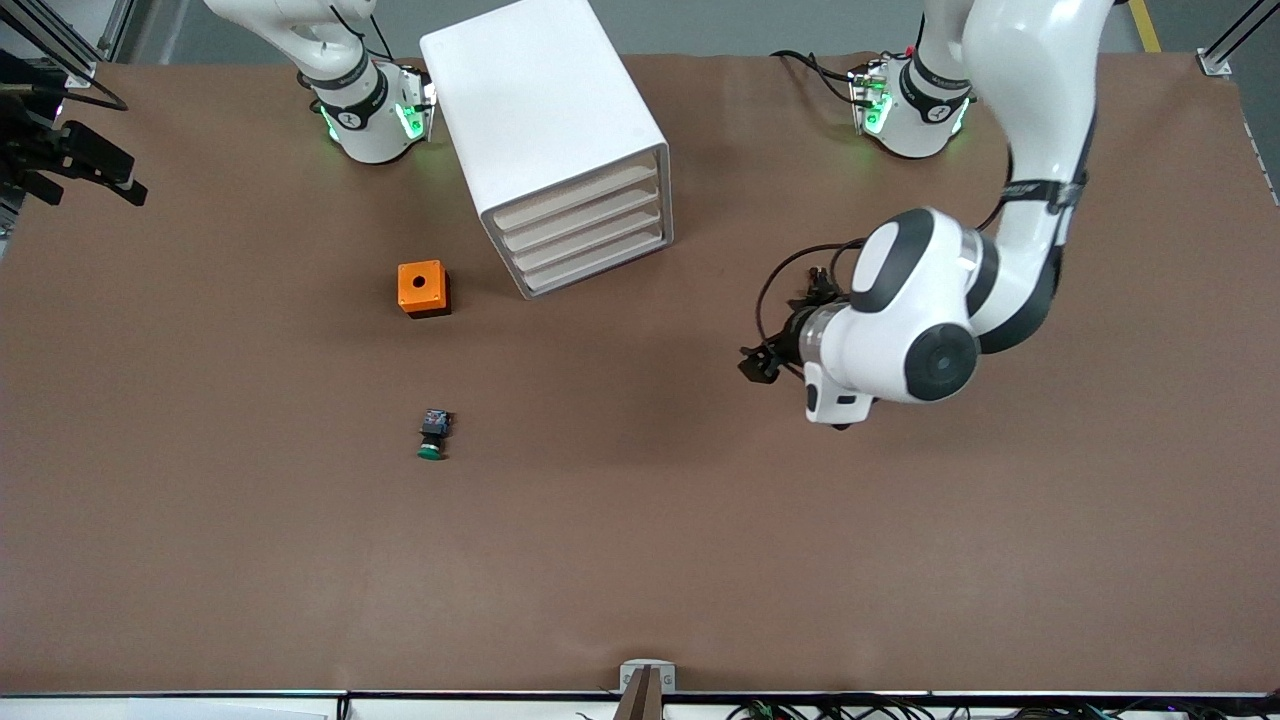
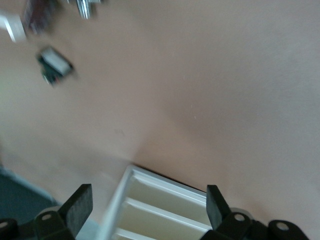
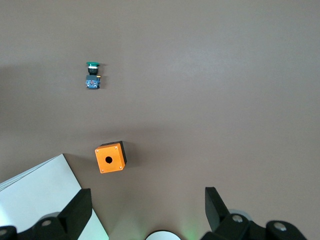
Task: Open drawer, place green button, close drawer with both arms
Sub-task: 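Grasp the top drawer's front edge with the left gripper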
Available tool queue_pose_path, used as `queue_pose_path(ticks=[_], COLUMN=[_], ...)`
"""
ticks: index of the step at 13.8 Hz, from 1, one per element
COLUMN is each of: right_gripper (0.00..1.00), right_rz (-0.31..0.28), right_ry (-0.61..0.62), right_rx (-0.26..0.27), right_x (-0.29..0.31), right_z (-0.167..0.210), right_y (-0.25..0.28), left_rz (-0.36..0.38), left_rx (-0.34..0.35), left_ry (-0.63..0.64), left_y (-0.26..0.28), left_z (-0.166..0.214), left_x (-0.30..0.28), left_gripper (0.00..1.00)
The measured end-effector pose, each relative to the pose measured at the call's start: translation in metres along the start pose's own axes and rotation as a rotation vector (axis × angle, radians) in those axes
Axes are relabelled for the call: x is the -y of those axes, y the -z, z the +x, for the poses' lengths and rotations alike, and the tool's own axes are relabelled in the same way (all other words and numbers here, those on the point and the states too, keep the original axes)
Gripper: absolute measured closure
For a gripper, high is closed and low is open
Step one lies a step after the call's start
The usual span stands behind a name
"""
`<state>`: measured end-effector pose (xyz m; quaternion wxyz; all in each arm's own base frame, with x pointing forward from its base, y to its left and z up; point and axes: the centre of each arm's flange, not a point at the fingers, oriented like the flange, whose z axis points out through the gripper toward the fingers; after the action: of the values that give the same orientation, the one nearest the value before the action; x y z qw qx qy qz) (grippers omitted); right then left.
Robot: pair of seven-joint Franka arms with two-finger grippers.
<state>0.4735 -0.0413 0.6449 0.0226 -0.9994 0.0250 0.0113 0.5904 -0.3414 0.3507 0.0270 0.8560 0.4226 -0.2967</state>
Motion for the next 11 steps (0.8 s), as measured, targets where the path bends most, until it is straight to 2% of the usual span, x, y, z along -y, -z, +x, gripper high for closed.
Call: queue_pose_path(ticks=[3, 7, 11], right_gripper=[0.00, 0.00, 0.00], right_rz=[0.000, -0.029, -0.032], right_ry=[-0.001, -0.002, -0.001], right_rx=[-0.004, -0.022, -0.026], right_x=[-0.001, -0.004, -0.003], right_z=[0.000, 0.002, 0.003], right_y=[0.000, 0.002, 0.002], left_rz=[0.057, 0.194, 0.355], left_rx=[0.152, 0.314, 0.380], left_ry=[0.285, 0.577, 0.723], left_y=[-0.060, -0.146, -0.221], left_z=[0.011, 0.021, 0.000], left_x=[-0.028, -0.046, -0.051], left_gripper=[0.00, 0.00, 0.00])
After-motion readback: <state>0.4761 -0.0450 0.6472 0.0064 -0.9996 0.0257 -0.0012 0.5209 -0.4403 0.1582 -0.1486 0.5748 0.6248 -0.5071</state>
